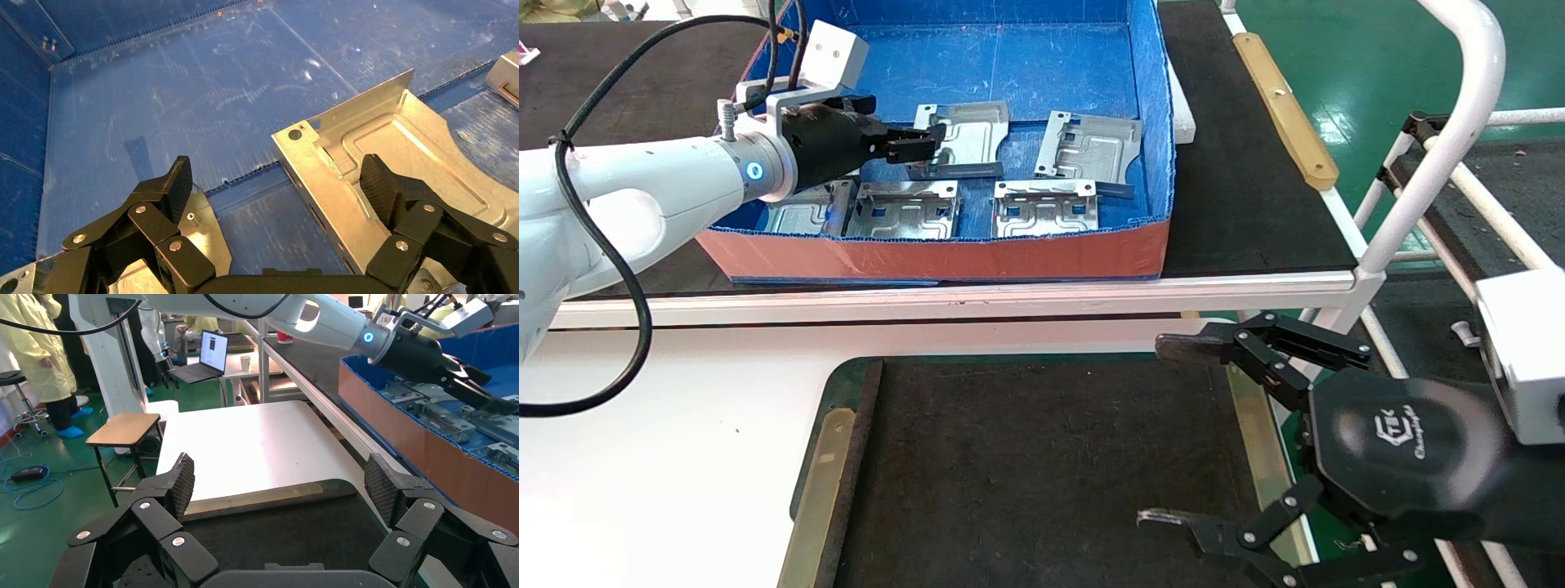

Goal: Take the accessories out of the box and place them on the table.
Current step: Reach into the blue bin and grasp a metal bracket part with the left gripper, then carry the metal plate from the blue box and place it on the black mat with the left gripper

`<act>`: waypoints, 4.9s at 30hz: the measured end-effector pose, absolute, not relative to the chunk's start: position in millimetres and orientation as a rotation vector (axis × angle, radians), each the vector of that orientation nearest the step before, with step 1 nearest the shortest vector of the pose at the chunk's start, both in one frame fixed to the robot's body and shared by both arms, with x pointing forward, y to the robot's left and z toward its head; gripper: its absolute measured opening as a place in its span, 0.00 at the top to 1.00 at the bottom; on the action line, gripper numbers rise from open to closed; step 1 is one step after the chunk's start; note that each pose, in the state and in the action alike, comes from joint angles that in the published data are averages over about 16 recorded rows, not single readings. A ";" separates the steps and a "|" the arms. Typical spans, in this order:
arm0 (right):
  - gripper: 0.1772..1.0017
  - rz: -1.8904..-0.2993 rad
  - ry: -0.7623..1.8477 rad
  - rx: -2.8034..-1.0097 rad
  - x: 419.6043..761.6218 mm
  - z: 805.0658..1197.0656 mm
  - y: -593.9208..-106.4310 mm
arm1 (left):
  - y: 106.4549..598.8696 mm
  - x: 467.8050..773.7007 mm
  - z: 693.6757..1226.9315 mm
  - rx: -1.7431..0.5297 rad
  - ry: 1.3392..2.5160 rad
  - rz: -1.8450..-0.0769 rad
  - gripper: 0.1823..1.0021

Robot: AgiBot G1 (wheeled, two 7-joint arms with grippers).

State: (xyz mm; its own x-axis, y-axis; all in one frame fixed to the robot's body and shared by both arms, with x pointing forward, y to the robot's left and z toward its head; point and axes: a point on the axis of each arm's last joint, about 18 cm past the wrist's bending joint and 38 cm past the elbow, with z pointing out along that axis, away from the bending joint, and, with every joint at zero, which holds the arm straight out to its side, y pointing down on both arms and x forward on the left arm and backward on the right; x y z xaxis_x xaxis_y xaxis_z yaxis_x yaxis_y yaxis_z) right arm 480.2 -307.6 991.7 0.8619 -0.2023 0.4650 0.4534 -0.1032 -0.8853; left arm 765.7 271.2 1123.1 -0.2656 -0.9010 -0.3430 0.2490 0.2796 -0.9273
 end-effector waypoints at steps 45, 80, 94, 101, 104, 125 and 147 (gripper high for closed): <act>0.72 -0.558 -0.202 -1.582 480.2 991.7 -307.6 | 272.6 765.0 1124.2 -0.649 1.404 -1.262 0.71; 0.98 -0.558 -0.202 -1.582 480.2 991.7 -307.6 | 306.1 558.5 1152.1 0.271 1.713 -1.397 0.89; 0.96 -0.558 -0.202 -1.582 480.2 991.7 -307.6 | 307.8 539.9 1092.9 0.152 1.711 -1.308 0.89; 0.89 -0.558 -0.202 -1.582 480.2 991.7 -307.6 | 296.8 546.0 1060.2 0.133 1.729 -1.315 0.89; 0.85 -0.558 -0.202 -1.582 480.2 991.7 -307.6 | 291.9 550.1 1047.1 0.145 1.746 -1.320 0.89; 0.29 -0.558 -0.202 -1.582 480.2 991.7 -307.6 | 247.6 594.2 949.2 0.364 1.855 -1.223 0.89; 0.01 -0.558 -0.202 -1.582 480.2 991.7 -307.6 | 173.6 659.3 894.3 0.612 1.869 -1.160 0.89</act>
